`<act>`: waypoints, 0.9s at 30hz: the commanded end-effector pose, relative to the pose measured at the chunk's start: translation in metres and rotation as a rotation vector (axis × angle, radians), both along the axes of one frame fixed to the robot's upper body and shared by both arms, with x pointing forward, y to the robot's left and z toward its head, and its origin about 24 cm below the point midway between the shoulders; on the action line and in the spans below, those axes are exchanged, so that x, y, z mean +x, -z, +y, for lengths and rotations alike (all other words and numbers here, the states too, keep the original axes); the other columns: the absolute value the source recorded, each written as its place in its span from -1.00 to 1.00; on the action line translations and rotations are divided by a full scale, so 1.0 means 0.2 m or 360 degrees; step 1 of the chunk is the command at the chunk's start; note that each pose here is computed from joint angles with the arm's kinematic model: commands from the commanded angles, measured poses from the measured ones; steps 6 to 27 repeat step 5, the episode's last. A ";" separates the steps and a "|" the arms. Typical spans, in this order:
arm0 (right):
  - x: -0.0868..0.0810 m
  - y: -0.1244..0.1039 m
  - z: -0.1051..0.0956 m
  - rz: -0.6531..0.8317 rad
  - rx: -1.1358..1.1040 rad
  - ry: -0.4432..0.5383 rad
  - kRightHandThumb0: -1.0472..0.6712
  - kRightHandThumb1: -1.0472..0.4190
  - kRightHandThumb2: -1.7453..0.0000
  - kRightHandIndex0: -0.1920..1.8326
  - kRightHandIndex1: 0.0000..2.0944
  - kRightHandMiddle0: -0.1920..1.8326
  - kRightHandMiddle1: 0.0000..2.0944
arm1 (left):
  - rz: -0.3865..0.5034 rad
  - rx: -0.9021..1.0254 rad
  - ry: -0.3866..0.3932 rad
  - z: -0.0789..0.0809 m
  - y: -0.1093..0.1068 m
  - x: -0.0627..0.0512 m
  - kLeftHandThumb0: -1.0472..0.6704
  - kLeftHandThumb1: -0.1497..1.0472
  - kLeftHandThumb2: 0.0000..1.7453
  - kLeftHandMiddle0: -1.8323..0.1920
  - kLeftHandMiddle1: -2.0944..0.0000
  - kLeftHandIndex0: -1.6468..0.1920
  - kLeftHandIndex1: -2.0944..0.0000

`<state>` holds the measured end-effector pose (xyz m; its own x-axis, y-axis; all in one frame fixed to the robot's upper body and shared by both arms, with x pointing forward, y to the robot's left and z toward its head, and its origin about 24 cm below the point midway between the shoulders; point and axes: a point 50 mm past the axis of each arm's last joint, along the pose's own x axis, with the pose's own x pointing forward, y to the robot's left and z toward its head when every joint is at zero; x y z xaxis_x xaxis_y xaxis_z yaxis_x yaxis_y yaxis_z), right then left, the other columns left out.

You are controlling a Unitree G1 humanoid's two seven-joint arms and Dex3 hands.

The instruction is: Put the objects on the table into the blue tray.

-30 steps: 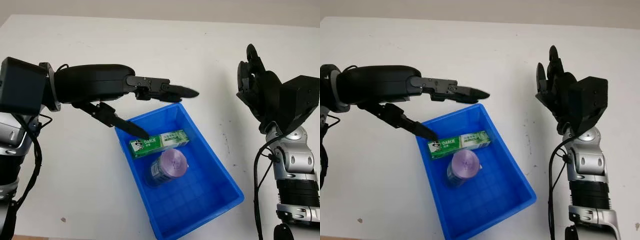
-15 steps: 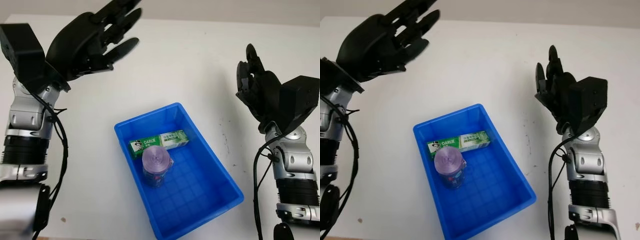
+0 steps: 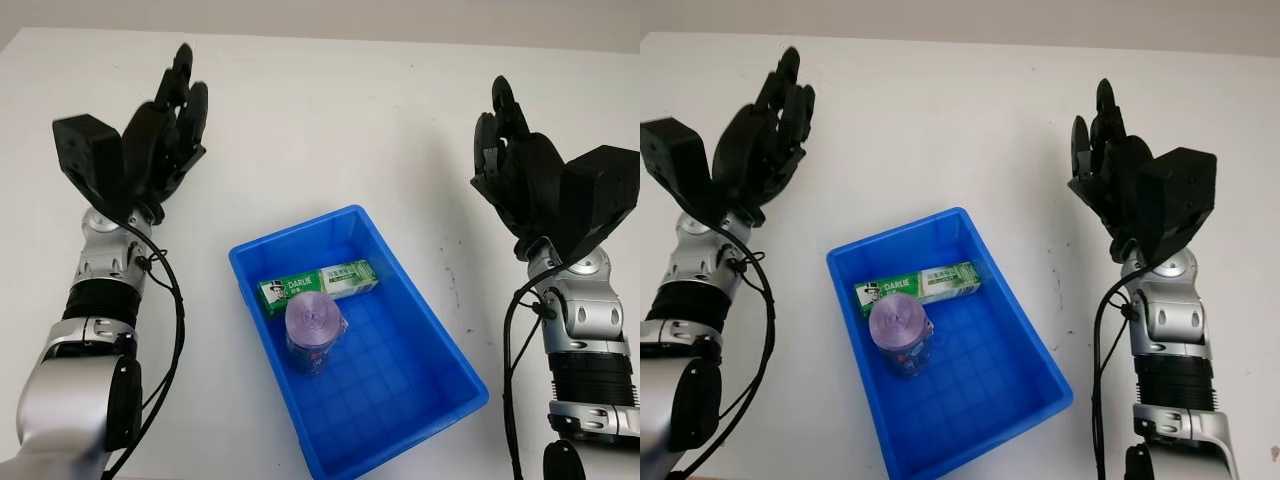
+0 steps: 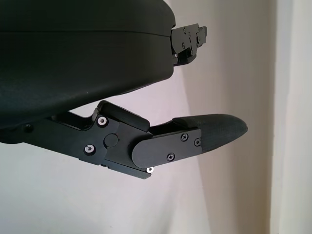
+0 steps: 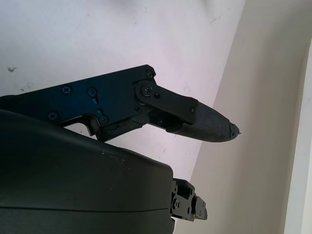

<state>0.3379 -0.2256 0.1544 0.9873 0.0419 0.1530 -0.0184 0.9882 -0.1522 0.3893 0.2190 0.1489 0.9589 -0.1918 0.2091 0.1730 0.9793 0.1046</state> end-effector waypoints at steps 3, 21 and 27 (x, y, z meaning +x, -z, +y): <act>0.00 -0.01 0.01 -0.0029 0.0024 -0.0010 -0.66 -1.00 0.13 -1.00 -1.00 -1.00 -1.00 | -0.0011 -0.0059 -0.0001 -0.02 0.00 0.01 -0.71 1.00 -0.22 1.00 1.00 1.00 1.00; 0.00 -0.01 0.01 -0.0034 0.0034 -0.0021 -0.66 -1.00 0.13 -1.00 -1.00 -1.00 -1.00 | 0.0001 -0.0076 0.0010 -0.02 0.01 0.01 -0.71 1.00 -0.22 1.00 1.00 1.00 1.00; 0.00 -0.01 0.01 -0.0034 0.0034 -0.0021 -0.66 -1.00 0.13 -1.00 -1.00 -1.00 -1.00 | 0.0001 -0.0076 0.0010 -0.02 0.01 0.01 -0.71 1.00 -0.22 1.00 1.00 1.00 1.00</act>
